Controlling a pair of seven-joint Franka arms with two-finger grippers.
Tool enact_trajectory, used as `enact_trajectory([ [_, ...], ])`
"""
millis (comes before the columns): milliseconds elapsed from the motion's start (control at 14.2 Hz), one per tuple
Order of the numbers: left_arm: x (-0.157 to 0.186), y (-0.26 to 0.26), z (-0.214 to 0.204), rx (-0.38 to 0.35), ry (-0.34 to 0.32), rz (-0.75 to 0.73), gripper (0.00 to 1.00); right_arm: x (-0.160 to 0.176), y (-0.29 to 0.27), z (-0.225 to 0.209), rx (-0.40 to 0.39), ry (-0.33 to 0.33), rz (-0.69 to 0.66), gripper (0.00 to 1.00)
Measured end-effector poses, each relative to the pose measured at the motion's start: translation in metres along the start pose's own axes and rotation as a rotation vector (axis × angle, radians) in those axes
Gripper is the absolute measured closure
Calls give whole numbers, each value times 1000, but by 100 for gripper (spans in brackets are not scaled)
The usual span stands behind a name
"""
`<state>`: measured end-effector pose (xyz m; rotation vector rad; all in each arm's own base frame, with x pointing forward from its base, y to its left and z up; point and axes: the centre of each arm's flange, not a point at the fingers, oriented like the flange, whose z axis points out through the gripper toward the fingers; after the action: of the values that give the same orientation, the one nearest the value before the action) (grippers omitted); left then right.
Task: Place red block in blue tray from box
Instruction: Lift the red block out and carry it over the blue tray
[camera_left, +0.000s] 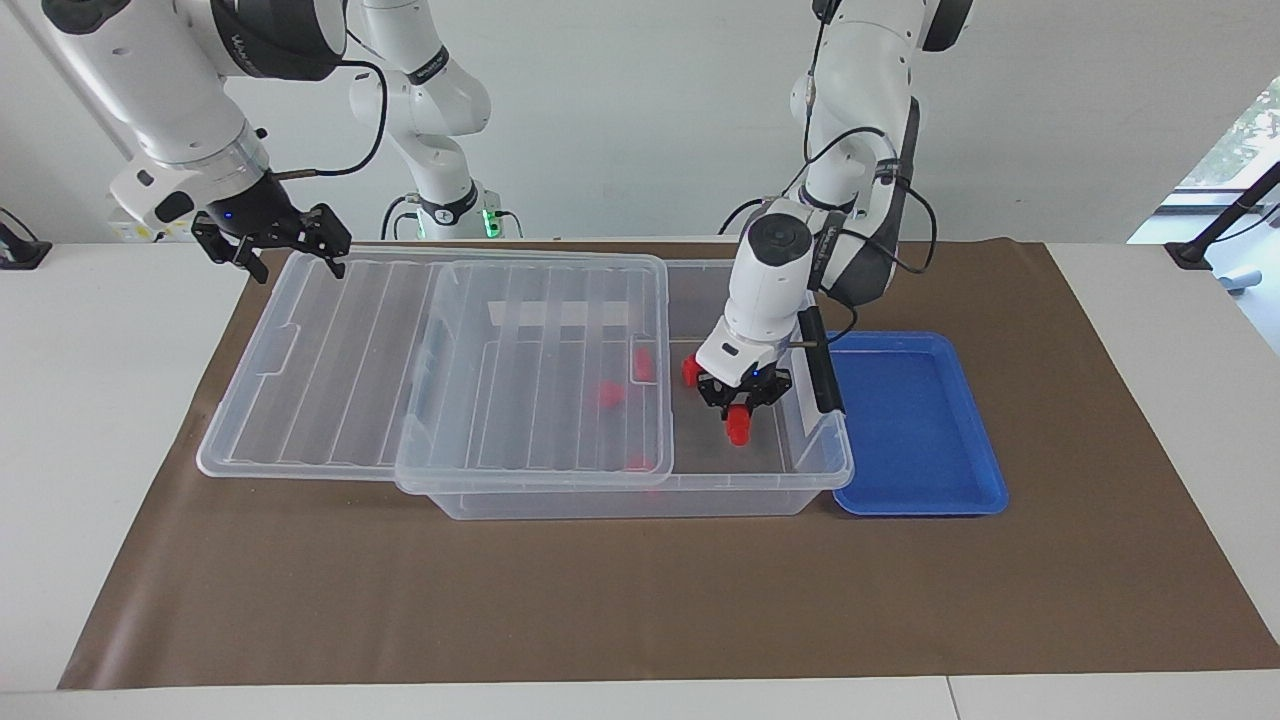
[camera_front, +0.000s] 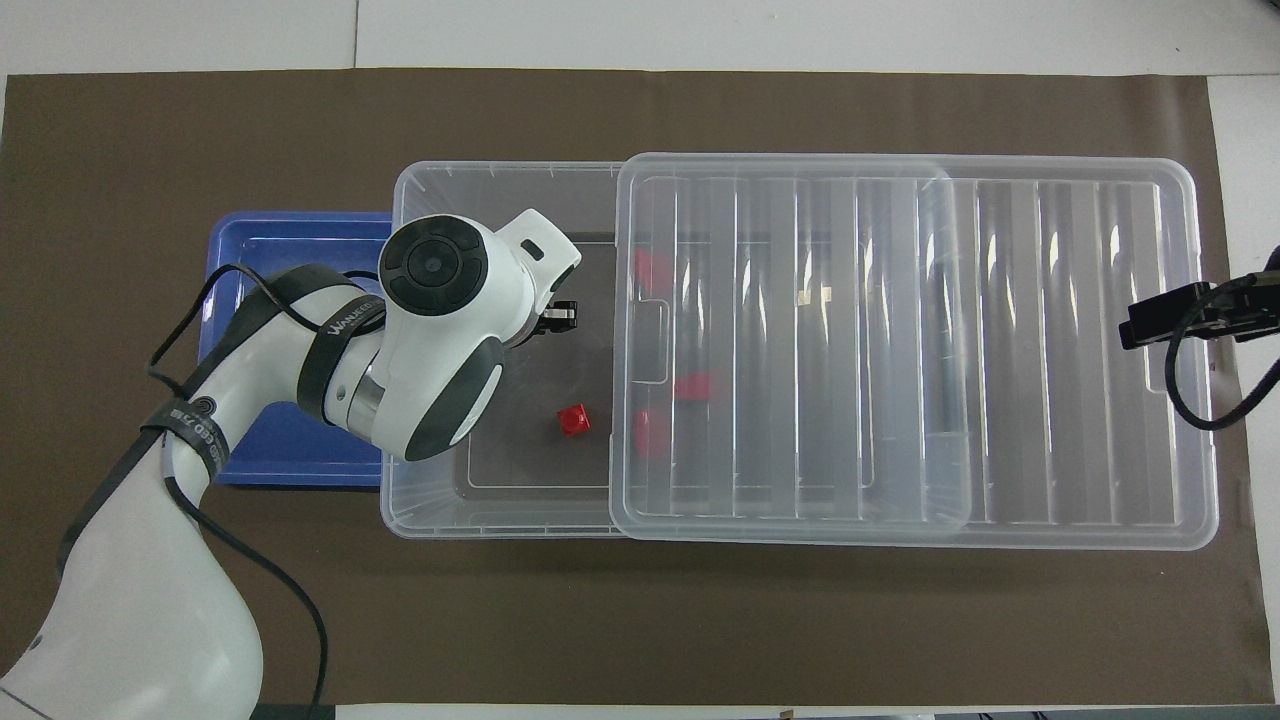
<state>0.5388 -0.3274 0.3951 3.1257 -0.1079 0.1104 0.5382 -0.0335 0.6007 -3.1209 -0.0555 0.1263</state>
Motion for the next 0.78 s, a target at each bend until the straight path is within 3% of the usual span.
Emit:
enact_trajectory([
  [141,-5,-5,-44,7,3,-5,67,0,2,1,0,-1,3,0],
  [282,-12,-12,-77,13,7,-11,67,0,6,2,-1,4,0,15],
  [353,-16,-17,-91,16,8,-16,67,1,13,3,-3,13,-10,32],
  [776,-9,-104,-138,43,-8,-5,67,-19,119,41,-23,95,-110,96],
])
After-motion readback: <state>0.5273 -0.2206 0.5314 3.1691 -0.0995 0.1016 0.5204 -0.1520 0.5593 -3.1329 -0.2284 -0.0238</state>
